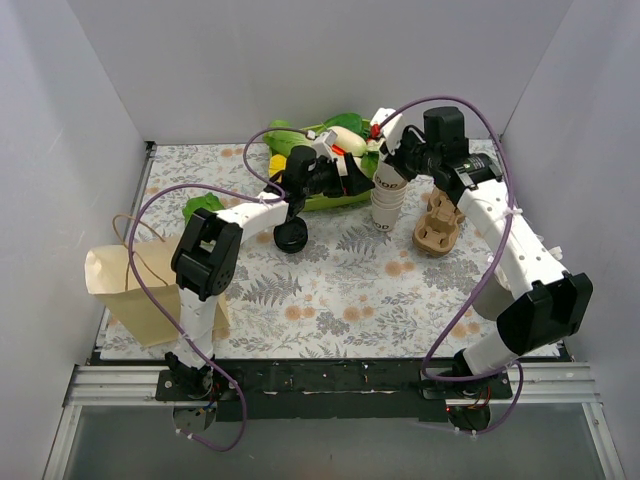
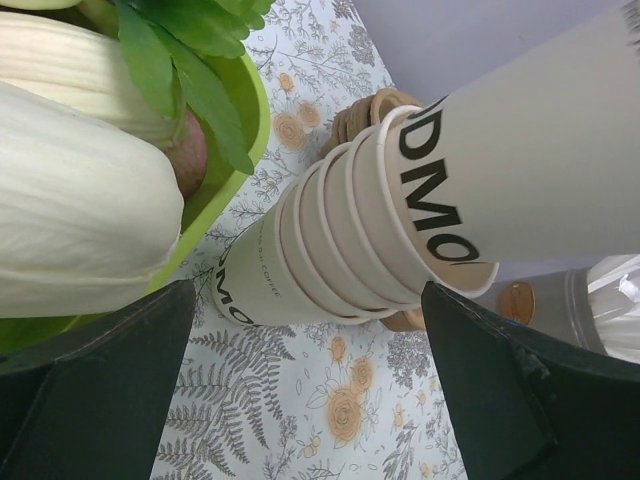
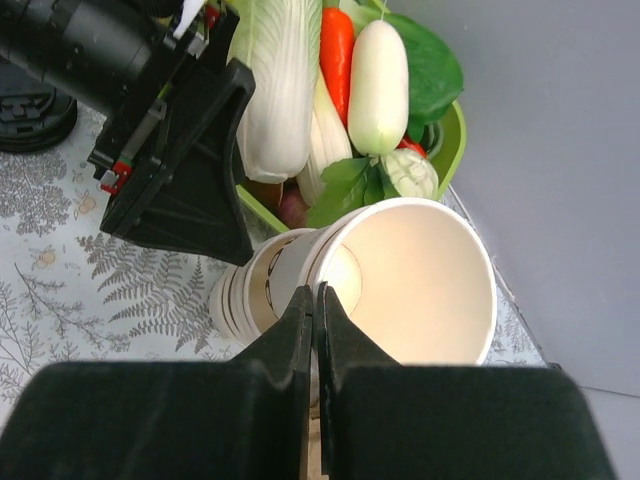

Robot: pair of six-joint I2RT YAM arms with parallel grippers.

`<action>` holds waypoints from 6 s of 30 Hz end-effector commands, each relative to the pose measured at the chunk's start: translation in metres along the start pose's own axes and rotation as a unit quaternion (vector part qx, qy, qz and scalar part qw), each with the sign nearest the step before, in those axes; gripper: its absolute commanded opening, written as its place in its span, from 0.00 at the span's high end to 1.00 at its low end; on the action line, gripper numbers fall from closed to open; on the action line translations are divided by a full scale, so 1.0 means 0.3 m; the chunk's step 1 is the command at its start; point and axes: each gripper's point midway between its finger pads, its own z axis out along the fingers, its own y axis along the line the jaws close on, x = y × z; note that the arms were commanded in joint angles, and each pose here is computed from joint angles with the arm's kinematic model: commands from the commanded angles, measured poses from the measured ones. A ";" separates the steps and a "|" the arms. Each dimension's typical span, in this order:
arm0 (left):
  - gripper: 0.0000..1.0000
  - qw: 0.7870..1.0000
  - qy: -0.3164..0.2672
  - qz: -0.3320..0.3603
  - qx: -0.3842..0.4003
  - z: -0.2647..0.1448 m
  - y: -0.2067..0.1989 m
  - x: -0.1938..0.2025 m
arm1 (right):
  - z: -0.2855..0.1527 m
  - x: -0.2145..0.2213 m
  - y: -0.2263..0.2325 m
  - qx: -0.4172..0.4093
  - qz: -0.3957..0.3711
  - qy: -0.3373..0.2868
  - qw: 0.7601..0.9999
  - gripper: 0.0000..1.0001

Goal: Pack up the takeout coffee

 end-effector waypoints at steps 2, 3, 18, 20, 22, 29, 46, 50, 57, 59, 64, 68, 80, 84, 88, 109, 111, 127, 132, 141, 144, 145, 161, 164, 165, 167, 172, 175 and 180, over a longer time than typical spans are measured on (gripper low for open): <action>0.02 0.998 -0.034 0.035 0.030 -0.072 -0.135 -0.105 | -0.021 -0.057 -0.036 0.031 -0.001 -0.034 0.999 0.99; 0.02 0.998 -0.037 0.039 0.038 -0.082 -0.150 -0.112 | -0.023 -0.057 -0.038 0.034 -0.003 -0.034 0.999 0.99; 0.02 0.990 -0.053 -0.024 0.129 -0.129 -0.286 -0.124 | -0.013 0.025 0.018 0.001 0.014 0.012 1.000 0.99; 0.02 0.990 -0.054 -0.029 0.127 -0.124 -0.288 -0.130 | -0.010 0.041 0.030 -0.007 0.020 0.022 1.000 0.99; 0.02 0.990 -0.056 -0.034 0.121 -0.111 -0.280 -0.130 | -0.012 0.044 0.036 -0.008 0.021 0.022 0.999 0.99; 0.02 0.991 -0.054 -0.043 0.113 -0.067 -0.264 -0.113 | -0.017 0.046 0.047 -0.014 0.028 0.022 0.999 0.99; 0.02 0.993 -0.045 -0.060 0.085 -0.022 -0.215 -0.065 | -0.025 0.055 0.079 -0.031 0.040 0.022 0.998 0.99; 0.02 0.992 -0.036 -0.030 0.116 -0.047 -0.254 -0.052 | -0.022 0.061 0.069 -0.022 0.033 0.023 0.999 0.99; 0.02 0.989 -0.012 -0.016 0.149 -0.075 -0.284 -0.011 | -0.013 0.068 0.066 -0.023 0.023 0.028 0.999 0.99; 0.02 0.988 -0.015 -0.028 0.151 -0.074 -0.286 -0.015 | -0.013 0.074 0.069 -0.025 0.025 0.030 0.999 0.99; 0.02 0.988 -0.021 -0.053 0.144 -0.068 -0.277 -0.031 | -0.019 0.073 0.076 -0.028 0.024 0.030 0.999 0.99; 0.02 0.987 -0.024 -0.064 0.146 -0.068 -0.280 -0.039 | -0.020 0.082 0.083 -0.032 0.023 0.034 0.999 0.99; 0.02 0.990 -0.041 -0.096 0.092 -0.013 -0.196 -0.063 | -0.030 0.071 0.096 -0.043 0.024 0.029 0.998 0.99; 0.02 0.990 -0.044 -0.104 0.080 0.000 -0.178 -0.062 | -0.029 0.075 0.107 -0.050 0.025 0.031 0.998 0.99; 0.02 0.992 -0.044 -0.104 0.065 0.017 -0.147 -0.052 | -0.027 0.057 0.096 -0.046 0.026 0.020 0.998 0.99; 0.02 0.997 -0.011 -0.075 0.029 0.004 -0.094 0.032 | -0.024 -0.075 -0.028 0.037 0.056 -0.059 0.996 0.99; 0.02 0.997 -0.008 -0.073 0.028 -0.001 -0.096 0.037 | -0.029 -0.074 -0.036 0.047 0.051 -0.061 0.996 0.99; 0.02 1.000 0.003 -0.018 0.020 -0.012 -0.100 0.057 | -0.096 -0.119 -0.100 0.099 0.038 -0.089 0.990 0.99; 0.02 1.000 0.006 -0.009 0.019 -0.014 -0.107 0.067 | -0.124 -0.148 -0.109 0.104 0.029 -0.101 0.989 0.99; 0.02 0.998 -0.014 0.034 0.048 -0.041 -0.181 0.004 | -0.120 -0.077 -0.068 0.101 0.026 -0.084 0.991 0.99; 0.02 0.993 -0.024 0.093 0.070 -0.071 -0.242 -0.047 | -0.119 -0.065 -0.066 0.104 0.025 -0.079 0.991 0.99; 0.02 0.990 -0.034 0.115 0.080 -0.092 -0.286 -0.088 | -0.116 -0.061 -0.065 0.103 0.024 -0.077 0.991 0.99; 0.02 0.884 0.153 0.428 0.104 -0.460 -0.293 0.103 | -0.129 -0.002 -0.031 0.088 0.014 -0.054 0.995 0.99; 0.02 0.849 0.234 0.461 0.108 -0.546 -0.236 0.188 | -0.129 0.015 -0.023 0.081 0.013 -0.050 0.995 0.99; 0.02 0.842 0.259 0.460 0.110 -0.577 -0.221 0.220 | -0.127 0.017 -0.018 0.078 0.014 -0.051 0.996 0.99; 0.05 0.812 0.331 0.464 0.125 -0.681 -0.175 0.320 | -0.124 0.022 -0.018 0.075 0.017 -0.051 0.996 0.99; 0.12 0.759 0.458 0.451 0.103 -0.920 -0.072 0.478 | -0.122 0.029 -0.017 0.076 0.017 -0.058 0.995 0.99; 0.12 0.714 0.529 0.455 0.047 -1.073 0.038 0.545 | -0.125 0.037 -0.019 0.081 0.019 -0.058 0.995 0.99; 0.12 0.659 0.595 0.459 -0.030 -1.255 0.160 0.601 | -0.138 0.055 0.000 0.081 0.034 -0.057 0.995 0.99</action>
